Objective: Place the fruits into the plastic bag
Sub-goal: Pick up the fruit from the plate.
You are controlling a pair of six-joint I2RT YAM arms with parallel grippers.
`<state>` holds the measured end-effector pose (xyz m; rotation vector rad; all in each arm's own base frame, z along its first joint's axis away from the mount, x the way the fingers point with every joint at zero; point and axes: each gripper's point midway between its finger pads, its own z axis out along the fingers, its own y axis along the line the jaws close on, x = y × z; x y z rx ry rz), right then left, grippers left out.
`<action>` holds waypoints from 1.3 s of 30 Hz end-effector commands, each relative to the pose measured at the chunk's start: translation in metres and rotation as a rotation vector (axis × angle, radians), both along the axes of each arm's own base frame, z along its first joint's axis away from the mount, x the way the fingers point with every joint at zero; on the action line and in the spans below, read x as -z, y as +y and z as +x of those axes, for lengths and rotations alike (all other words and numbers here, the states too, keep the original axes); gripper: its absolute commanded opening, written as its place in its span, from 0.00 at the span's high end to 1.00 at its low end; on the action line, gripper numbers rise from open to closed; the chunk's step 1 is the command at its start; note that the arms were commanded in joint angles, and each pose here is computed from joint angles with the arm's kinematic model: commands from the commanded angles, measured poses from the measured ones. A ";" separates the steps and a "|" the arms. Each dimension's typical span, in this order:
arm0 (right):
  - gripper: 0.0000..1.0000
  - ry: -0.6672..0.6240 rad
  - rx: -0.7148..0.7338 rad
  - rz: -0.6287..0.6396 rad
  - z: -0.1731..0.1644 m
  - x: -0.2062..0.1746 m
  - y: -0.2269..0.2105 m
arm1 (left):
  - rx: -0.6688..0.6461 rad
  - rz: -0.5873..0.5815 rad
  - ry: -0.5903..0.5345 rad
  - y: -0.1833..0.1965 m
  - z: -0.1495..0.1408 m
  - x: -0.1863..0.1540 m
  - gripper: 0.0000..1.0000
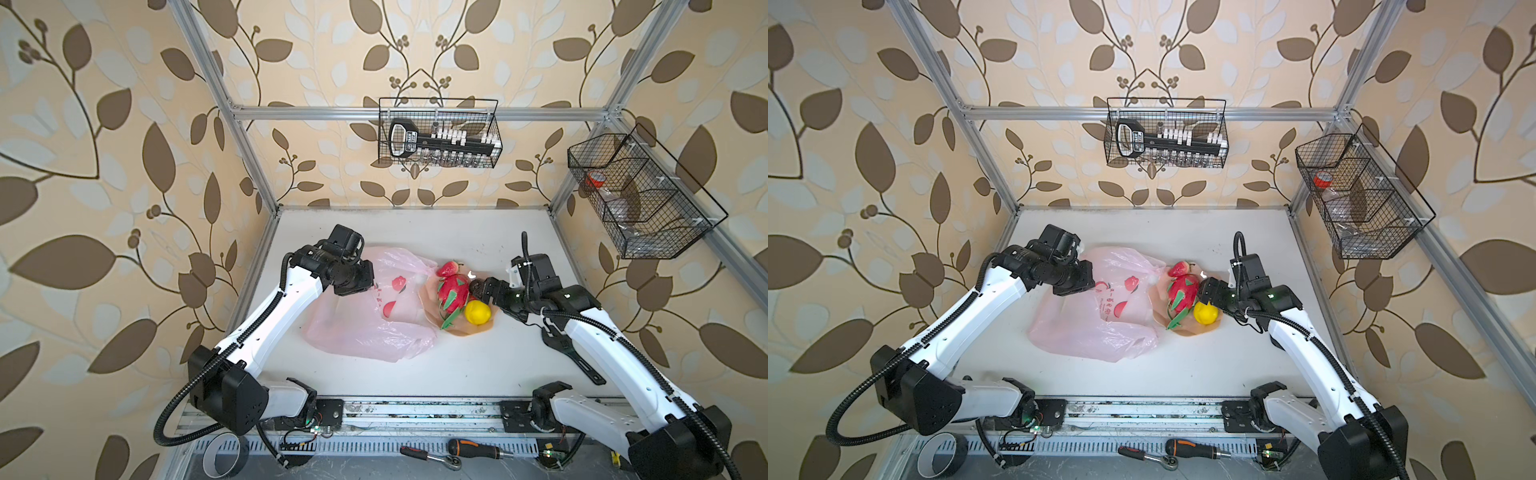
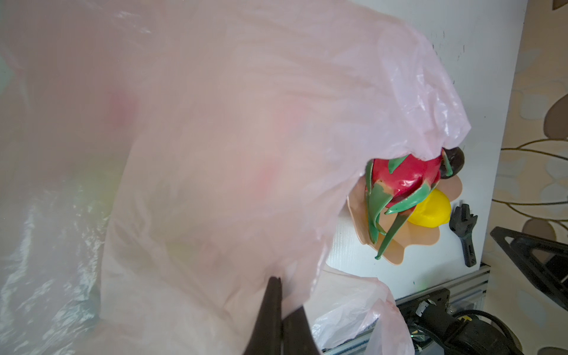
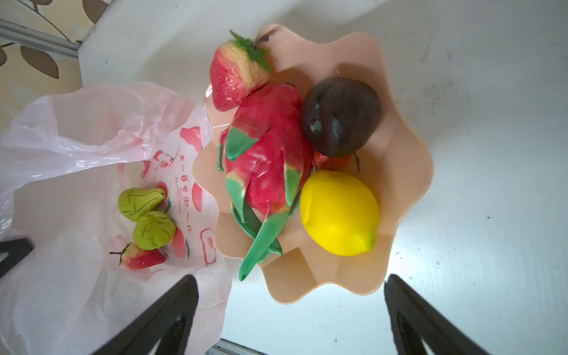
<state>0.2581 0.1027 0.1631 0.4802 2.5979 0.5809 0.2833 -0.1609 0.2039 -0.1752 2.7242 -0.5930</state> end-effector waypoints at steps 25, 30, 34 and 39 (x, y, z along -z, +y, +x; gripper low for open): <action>0.24 0.099 0.166 -0.088 0.055 0.051 -0.017 | 0.039 -0.019 -0.035 -0.004 -0.003 -0.009 1.00; 0.22 0.118 0.185 -0.086 0.068 0.060 -0.015 | 0.043 -0.020 -0.033 -0.005 -0.003 -0.008 1.00; 0.21 0.127 0.198 -0.084 0.078 0.065 -0.014 | 0.046 -0.022 -0.031 -0.006 -0.002 -0.007 1.00; 0.20 0.145 0.205 -0.100 0.086 0.070 -0.014 | 0.048 -0.023 -0.027 -0.007 -0.002 -0.005 1.00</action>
